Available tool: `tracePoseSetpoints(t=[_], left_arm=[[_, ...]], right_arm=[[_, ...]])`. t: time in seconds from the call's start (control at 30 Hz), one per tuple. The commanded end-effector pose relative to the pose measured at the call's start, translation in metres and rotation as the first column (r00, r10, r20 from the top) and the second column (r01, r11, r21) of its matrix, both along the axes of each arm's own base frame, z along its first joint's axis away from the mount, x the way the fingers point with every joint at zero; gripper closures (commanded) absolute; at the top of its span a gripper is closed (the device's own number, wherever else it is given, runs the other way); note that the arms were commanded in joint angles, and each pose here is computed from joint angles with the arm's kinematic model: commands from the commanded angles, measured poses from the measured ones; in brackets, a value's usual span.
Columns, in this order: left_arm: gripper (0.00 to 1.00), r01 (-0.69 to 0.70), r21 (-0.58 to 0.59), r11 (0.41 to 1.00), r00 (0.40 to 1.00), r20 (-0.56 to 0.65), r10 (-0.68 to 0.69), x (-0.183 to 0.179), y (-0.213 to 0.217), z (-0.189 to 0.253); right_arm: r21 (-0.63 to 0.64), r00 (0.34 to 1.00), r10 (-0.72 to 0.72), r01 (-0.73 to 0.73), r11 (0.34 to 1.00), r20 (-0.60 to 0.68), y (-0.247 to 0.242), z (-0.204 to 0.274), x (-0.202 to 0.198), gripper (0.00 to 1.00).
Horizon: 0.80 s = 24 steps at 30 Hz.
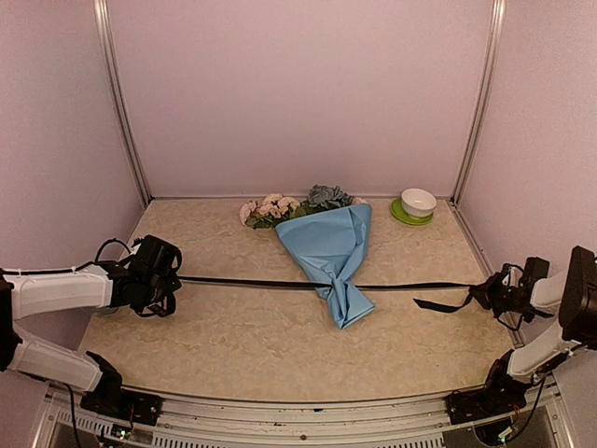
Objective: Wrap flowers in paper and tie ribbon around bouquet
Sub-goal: Tie the ribbon around the folded bouquet.
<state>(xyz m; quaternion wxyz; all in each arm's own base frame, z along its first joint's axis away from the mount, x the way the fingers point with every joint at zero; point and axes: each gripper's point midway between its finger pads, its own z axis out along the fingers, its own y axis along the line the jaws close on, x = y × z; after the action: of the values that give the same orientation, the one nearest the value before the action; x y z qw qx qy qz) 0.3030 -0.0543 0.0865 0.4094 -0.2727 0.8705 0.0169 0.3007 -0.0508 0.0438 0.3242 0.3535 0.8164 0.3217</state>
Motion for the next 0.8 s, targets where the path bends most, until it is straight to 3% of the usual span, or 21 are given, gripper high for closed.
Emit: tracePoseSetpoints(t=[0.0, 0.23, 0.77], left_arm=[[1.00, -0.182, 0.151, 0.972, 0.983, 0.010, 0.182, -0.017, 0.057, 0.001], [1.00, -0.190, 0.142, 0.971, 0.982, 0.012, 0.190, -0.017, 0.060, 0.001], [1.00, -0.197, 0.120, 0.973, 0.980, 0.028, 0.195, -0.018, 0.065, 0.002]], right_arm=[[-0.141, 0.980, -0.196, 0.197, 0.970, 0.020, -0.061, -0.002, 0.004, 1.00], [-0.211, 0.969, -0.244, 0.246, 0.946, 0.040, -0.076, 0.014, 0.000, 1.00], [-0.195, 0.963, -0.268, 0.268, 0.943, 0.028, -0.082, 0.006, -0.005, 1.00]])
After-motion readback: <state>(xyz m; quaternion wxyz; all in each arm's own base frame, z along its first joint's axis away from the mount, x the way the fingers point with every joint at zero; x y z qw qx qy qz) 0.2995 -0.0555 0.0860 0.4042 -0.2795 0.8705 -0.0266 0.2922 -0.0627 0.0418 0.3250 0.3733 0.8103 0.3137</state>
